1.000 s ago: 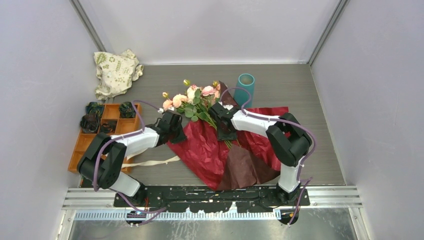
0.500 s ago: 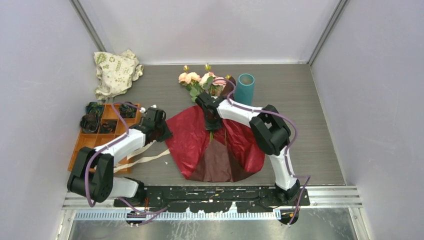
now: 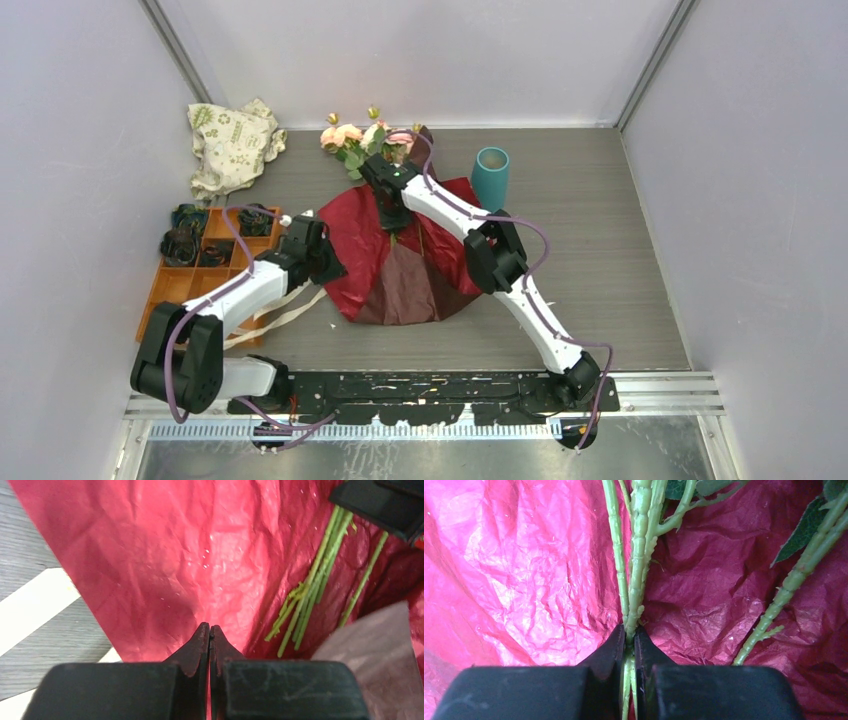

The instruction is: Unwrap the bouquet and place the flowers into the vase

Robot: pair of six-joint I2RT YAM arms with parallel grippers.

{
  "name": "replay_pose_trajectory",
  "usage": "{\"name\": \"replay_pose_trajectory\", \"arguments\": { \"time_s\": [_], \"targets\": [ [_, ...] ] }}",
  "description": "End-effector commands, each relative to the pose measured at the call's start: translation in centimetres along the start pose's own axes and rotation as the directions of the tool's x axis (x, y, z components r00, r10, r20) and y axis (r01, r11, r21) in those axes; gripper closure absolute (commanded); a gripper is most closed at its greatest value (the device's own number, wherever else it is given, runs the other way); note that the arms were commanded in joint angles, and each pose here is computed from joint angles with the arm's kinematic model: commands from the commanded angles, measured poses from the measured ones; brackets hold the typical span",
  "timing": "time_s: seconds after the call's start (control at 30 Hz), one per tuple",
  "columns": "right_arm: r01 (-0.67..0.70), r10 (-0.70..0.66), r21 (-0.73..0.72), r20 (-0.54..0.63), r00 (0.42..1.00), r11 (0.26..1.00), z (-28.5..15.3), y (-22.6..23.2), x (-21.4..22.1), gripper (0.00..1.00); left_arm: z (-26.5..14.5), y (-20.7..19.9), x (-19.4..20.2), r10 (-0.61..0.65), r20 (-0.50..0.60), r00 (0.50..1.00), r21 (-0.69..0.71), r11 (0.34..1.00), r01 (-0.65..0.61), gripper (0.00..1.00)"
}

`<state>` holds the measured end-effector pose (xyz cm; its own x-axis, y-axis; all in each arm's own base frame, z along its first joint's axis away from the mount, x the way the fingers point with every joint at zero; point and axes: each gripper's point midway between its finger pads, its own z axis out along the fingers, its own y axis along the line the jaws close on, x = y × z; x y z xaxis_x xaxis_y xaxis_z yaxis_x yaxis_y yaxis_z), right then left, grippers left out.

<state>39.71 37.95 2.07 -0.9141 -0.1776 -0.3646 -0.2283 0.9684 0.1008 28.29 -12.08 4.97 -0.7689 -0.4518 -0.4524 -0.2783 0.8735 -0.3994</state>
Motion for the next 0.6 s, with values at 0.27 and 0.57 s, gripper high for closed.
{"name": "replay_pose_trajectory", "arguments": {
  "time_s": [0.27,0.57],
  "targets": [
    [0.045,-0.046,0.009,0.105,0.993,0.999,-4.8,-1.3,-1.4,0.4,0.4,-6.5,-0.3,0.071,-0.026,0.997,0.293,0.954,-0.061,1.0],
    [0.029,-0.034,0.055,0.101,0.994,0.998,-10.7,-3.7,0.2,0.38,2.3,-8.3,0.7,0.109,-0.073,0.991,0.304,0.949,-0.082,1.0]
  ]
}}
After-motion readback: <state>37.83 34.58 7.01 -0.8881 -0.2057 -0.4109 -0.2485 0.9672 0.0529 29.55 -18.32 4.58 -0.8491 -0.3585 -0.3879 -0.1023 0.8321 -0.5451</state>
